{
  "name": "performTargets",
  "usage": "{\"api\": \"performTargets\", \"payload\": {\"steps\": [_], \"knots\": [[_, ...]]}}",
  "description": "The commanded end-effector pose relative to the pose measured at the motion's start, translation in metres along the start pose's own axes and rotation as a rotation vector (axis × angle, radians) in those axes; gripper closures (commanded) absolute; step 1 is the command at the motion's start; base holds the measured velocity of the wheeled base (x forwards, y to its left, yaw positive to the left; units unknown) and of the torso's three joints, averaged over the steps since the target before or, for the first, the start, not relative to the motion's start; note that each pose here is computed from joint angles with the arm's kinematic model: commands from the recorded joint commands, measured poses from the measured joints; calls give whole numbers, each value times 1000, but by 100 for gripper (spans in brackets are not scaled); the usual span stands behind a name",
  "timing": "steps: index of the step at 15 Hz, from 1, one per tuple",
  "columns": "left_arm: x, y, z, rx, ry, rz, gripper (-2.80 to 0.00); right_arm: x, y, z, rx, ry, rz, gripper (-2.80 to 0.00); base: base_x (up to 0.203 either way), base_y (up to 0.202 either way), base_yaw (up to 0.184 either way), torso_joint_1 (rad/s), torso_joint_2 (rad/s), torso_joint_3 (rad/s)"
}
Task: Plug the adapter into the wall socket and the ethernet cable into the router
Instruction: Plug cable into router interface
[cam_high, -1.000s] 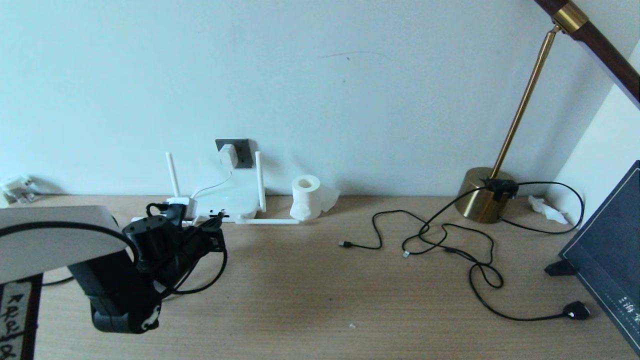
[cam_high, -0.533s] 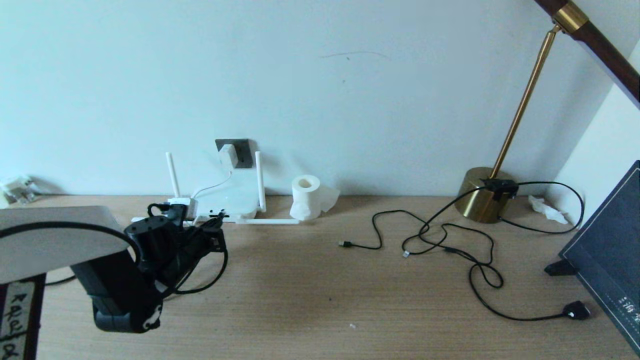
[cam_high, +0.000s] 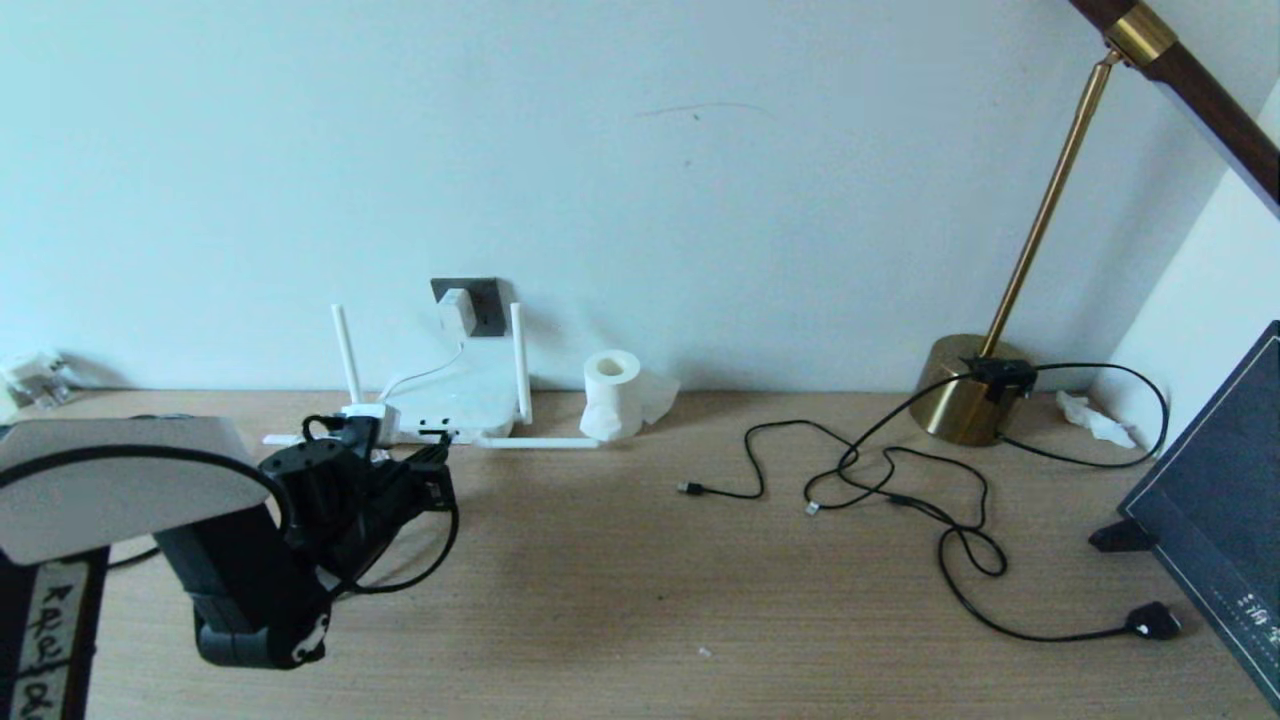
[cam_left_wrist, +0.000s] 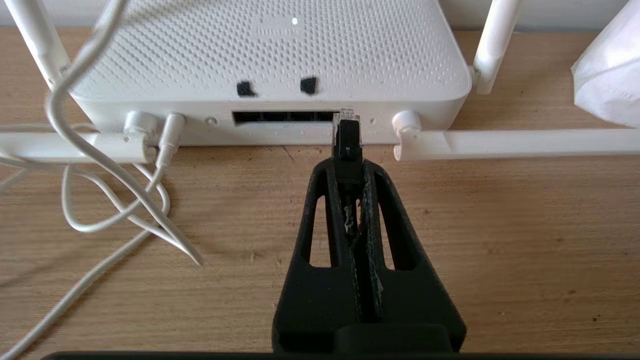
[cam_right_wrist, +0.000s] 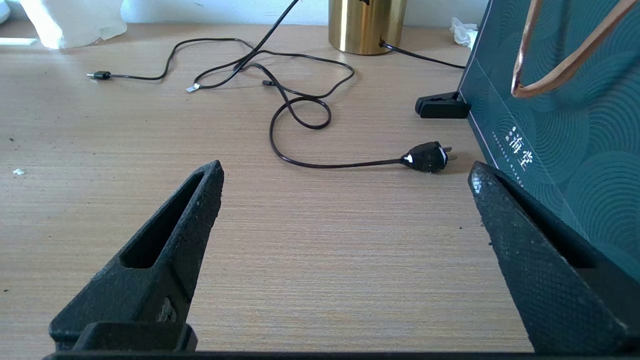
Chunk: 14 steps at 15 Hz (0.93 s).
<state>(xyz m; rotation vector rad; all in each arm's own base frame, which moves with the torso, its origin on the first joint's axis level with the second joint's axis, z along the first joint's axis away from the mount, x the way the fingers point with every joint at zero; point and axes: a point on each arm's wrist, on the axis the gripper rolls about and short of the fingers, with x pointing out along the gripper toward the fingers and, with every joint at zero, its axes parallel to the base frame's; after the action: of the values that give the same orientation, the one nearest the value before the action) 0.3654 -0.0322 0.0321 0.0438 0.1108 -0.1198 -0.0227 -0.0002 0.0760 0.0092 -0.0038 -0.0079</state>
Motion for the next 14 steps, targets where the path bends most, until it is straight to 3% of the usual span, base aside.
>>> {"api": "performTargets", "payload": {"steps": [1, 14], "knots": [[2, 1, -1, -1, -5, 1, 0, 0, 0, 0, 0, 2, 0, -280, 0, 0, 0, 0, 0, 0], [5, 4, -4, -17, -6, 12, 0, 0, 0, 0, 0, 1, 0, -280, 0, 0, 0, 0, 0, 0]]}}
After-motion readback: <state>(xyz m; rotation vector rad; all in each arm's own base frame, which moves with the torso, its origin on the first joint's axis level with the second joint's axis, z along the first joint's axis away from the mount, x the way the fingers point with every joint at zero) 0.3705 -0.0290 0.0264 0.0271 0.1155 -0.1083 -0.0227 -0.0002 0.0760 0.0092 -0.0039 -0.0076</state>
